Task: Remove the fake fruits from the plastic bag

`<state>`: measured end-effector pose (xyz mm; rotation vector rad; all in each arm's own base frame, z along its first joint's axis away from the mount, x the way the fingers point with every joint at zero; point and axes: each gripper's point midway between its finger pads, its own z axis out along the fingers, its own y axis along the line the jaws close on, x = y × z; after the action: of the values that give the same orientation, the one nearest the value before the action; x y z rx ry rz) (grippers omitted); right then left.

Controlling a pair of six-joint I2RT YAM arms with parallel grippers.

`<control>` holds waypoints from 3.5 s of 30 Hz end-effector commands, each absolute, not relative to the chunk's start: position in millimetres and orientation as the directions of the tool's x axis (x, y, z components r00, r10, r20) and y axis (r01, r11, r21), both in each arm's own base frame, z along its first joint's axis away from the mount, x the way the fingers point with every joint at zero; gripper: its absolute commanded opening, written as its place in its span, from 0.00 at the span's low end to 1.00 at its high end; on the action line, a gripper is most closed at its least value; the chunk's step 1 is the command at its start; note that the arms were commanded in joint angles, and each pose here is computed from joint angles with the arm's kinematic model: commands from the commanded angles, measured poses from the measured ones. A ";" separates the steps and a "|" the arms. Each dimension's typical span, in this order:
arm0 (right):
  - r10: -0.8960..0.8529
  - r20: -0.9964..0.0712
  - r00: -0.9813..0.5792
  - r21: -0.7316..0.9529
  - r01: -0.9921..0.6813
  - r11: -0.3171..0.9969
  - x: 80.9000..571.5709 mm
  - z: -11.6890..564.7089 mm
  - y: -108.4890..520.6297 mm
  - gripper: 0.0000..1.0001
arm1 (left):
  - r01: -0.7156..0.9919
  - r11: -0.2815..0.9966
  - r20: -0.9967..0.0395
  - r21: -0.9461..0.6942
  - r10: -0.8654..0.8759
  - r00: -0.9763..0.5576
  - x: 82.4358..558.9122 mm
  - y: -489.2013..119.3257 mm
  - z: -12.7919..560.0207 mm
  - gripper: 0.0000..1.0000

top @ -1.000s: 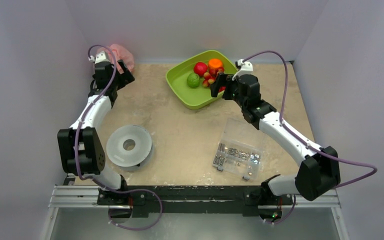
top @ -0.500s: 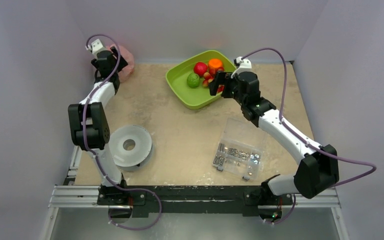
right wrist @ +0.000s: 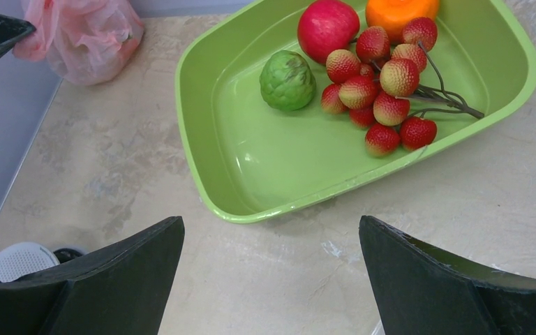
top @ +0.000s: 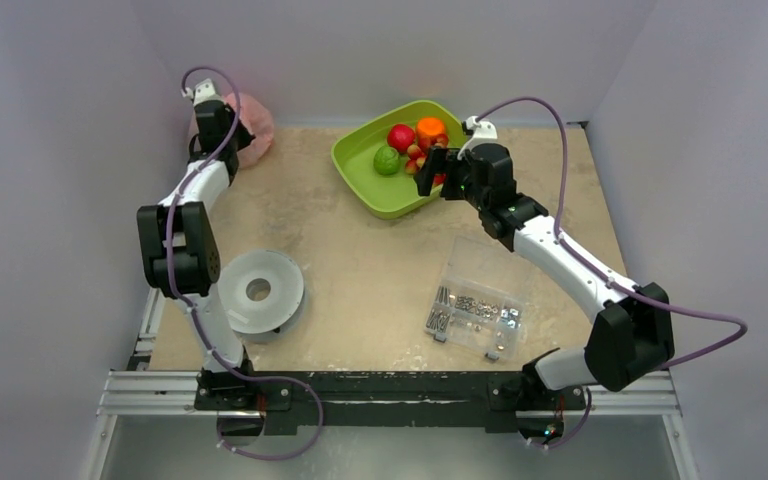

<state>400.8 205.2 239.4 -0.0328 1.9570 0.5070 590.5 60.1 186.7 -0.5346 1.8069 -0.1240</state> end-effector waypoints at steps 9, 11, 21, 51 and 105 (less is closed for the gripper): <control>0.223 -0.908 -0.355 0.335 -0.294 0.895 401.6 277.8 207.7 0.99 | 0.046 0.894 -0.802 -0.445 -0.375 -0.465 492.6 -52.9 210.1 0.00; 0.227 -0.908 -0.352 0.339 -0.300 0.892 400.9 277.3 208.1 0.99 | 0.101 0.888 -0.794 -0.448 -0.343 -0.501 474.9 -77.5 206.3 0.00; 0.240 -0.911 -0.335 0.343 -0.291 0.893 400.5 281.6 205.3 0.99 | 0.198 0.798 -0.659 -0.569 -0.298 -0.691 389.3 -158.7 180.6 0.00; 0.150 -0.892 -0.427 0.398 -0.583 0.708 366.3 252.6 306.9 0.99 | 0.301 0.916 -0.866 -0.264 -0.088 -0.492 298.4 -136.0 267.1 0.81; 0.112 -0.789 -0.604 0.441 -0.429 0.789 377.7 175.9 400.4 0.02 | 0.339 0.855 -0.575 -0.392 0.060 -0.816 394.4 -149.5 147.2 0.35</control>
<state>381.5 406.9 144.2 -0.2072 2.1759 0.7744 389.1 -141.1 134.7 0.2655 2.4890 -0.6109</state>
